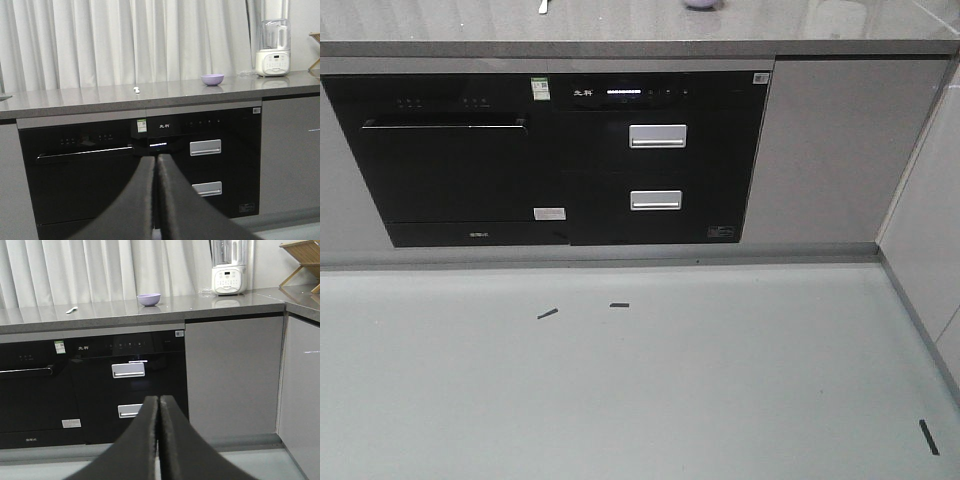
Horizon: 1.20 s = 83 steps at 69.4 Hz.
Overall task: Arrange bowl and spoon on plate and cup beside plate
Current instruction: 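Drive the base up to the counter holding the spoon and bowl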
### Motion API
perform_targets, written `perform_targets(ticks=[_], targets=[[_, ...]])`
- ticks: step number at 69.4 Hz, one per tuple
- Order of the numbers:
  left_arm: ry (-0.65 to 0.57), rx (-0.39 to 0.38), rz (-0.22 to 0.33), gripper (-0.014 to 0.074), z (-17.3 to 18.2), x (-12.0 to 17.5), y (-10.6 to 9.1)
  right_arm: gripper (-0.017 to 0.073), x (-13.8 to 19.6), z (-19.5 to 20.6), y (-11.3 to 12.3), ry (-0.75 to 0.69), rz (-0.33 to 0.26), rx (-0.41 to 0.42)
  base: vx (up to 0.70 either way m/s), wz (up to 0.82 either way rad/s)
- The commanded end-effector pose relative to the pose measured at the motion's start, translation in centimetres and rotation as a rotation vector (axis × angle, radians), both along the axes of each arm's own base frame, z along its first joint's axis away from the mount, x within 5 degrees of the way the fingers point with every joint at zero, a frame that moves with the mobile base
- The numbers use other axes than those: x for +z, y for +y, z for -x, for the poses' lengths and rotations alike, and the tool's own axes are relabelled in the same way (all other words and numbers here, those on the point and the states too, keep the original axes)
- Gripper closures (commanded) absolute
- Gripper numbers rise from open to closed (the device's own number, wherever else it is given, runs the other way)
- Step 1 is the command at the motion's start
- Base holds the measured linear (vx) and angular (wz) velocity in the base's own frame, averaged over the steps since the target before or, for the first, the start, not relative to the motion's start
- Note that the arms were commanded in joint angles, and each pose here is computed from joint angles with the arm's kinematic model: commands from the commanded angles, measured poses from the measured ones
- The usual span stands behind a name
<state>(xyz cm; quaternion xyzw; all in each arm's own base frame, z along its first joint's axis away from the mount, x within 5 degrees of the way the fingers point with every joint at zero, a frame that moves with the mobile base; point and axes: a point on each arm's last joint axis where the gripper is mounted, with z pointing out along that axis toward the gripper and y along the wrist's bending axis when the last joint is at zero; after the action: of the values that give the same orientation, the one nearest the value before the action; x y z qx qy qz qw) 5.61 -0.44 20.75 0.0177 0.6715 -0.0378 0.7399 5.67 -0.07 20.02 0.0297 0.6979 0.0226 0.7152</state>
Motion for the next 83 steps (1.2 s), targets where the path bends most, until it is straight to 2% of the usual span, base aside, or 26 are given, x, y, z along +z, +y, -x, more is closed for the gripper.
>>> perform_targets(ticks=[1,83], targets=[[-0.093,-0.006,0.019,0.06,0.27,0.98,-0.02,0.057,0.54,0.09,0.01,-0.076,0.011,-0.001,0.25,0.02],[-0.093,-0.006,0.019,0.06,0.27,0.98,-0.02,0.057,0.53,0.09,0.01,-0.075,0.011,-0.001,0.26,0.01]])
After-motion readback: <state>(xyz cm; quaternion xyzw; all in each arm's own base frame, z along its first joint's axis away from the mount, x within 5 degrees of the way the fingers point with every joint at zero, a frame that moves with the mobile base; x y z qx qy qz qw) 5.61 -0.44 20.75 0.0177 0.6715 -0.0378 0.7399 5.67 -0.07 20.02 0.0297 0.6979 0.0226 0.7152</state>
